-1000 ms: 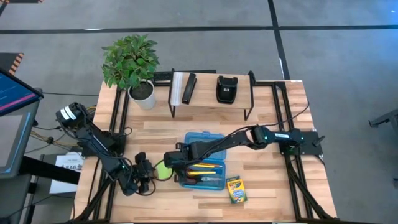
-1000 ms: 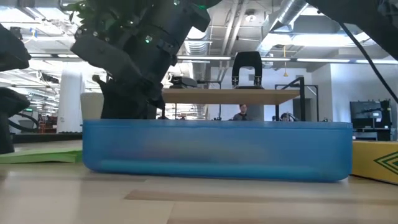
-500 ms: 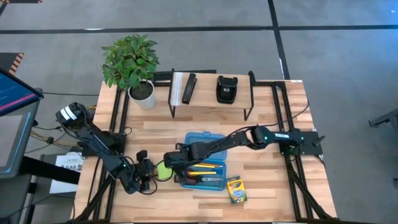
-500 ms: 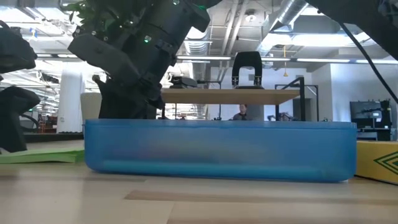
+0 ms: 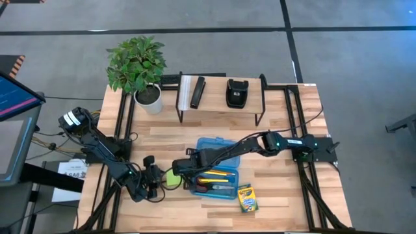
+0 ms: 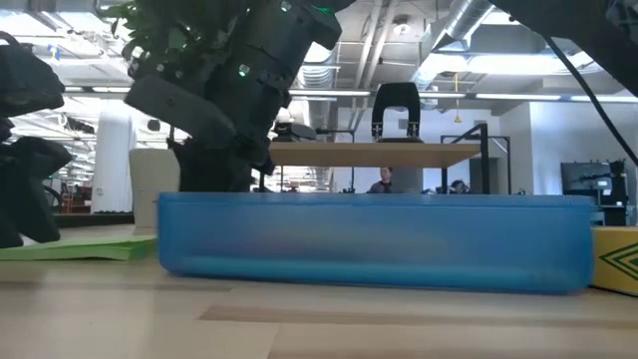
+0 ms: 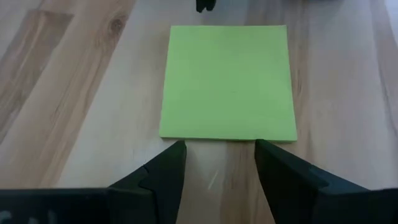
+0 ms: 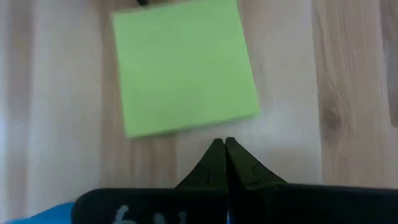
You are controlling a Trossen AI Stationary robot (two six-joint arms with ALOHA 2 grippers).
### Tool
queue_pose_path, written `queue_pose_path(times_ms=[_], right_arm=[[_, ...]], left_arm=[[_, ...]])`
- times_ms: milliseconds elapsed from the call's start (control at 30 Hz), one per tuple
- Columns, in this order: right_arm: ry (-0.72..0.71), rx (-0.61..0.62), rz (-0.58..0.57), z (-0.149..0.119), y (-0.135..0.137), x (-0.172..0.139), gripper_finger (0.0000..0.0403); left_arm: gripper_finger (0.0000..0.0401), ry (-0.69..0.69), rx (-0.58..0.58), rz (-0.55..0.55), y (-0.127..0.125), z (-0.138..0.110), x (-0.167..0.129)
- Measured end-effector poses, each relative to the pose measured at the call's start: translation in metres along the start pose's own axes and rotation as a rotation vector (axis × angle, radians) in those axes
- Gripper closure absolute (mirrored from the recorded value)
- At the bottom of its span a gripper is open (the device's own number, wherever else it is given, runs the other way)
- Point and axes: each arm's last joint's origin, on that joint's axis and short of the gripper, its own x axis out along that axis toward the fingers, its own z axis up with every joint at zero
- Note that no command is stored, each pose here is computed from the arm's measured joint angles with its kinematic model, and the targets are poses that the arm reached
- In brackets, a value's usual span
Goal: Pack school essentials
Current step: Put the sticky note into the supply box
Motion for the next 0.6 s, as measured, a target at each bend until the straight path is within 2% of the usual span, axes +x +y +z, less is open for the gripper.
queue_pose_path(times_ms=[600], right_arm=[[-0.013,0.017,0.055,0.001,0.000,0.003,0.0402]], left_arm=[[0.0219,-0.007,0.004,0.042,-0.005,-0.004,0.014]])
